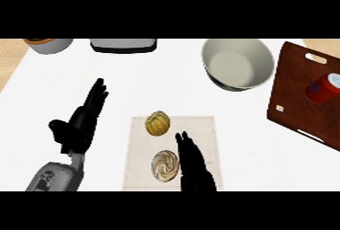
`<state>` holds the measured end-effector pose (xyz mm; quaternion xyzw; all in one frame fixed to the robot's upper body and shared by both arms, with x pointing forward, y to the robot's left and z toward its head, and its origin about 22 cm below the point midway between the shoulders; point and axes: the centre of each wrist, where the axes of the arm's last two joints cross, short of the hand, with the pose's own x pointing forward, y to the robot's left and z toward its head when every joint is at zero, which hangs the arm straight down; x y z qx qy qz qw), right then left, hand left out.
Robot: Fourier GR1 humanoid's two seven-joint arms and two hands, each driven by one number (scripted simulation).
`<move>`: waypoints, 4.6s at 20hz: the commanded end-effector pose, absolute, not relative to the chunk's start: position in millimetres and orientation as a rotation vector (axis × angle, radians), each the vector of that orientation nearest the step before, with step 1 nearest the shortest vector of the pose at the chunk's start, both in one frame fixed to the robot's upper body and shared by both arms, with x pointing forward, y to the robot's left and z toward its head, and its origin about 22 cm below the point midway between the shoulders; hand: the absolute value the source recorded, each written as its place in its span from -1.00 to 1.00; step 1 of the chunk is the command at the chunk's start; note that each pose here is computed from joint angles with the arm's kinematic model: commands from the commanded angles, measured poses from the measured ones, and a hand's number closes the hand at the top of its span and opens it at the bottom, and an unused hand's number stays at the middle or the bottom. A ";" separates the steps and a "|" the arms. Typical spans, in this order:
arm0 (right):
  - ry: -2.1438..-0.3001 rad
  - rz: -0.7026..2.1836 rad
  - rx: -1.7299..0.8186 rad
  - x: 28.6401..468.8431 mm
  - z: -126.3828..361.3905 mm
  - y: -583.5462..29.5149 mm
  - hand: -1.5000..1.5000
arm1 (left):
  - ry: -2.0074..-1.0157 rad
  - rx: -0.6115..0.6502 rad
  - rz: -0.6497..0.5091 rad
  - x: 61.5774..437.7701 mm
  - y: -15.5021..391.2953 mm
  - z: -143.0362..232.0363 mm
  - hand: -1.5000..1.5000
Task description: Pick the cupcake from the placemat and place it in the bowl
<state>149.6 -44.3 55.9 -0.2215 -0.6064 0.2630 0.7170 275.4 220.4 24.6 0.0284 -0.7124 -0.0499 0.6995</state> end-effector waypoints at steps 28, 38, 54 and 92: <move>-1.365 0.386 -0.240 146.2 -1.2 -31.3 -1.00 | -1.602 0.066 -0.107 278.2 231.8 33.1 0.00; -1.298 0.463 -0.392 151.0 -39.1 -33.3 -1.00 | -1.596 0.060 -0.103 269.9 219.0 42.4 0.00; -1.331 0.789 -0.357 174.7 -58.9 -19.6 1.00 | -1.606 0.054 -0.111 275.7 216.2 33.4 0.00; -2.106 1.007 0.166 246.3 220.6 -274.3 1.00 | -1.593 0.067 -0.103 282.9 213.2 31.4 0.00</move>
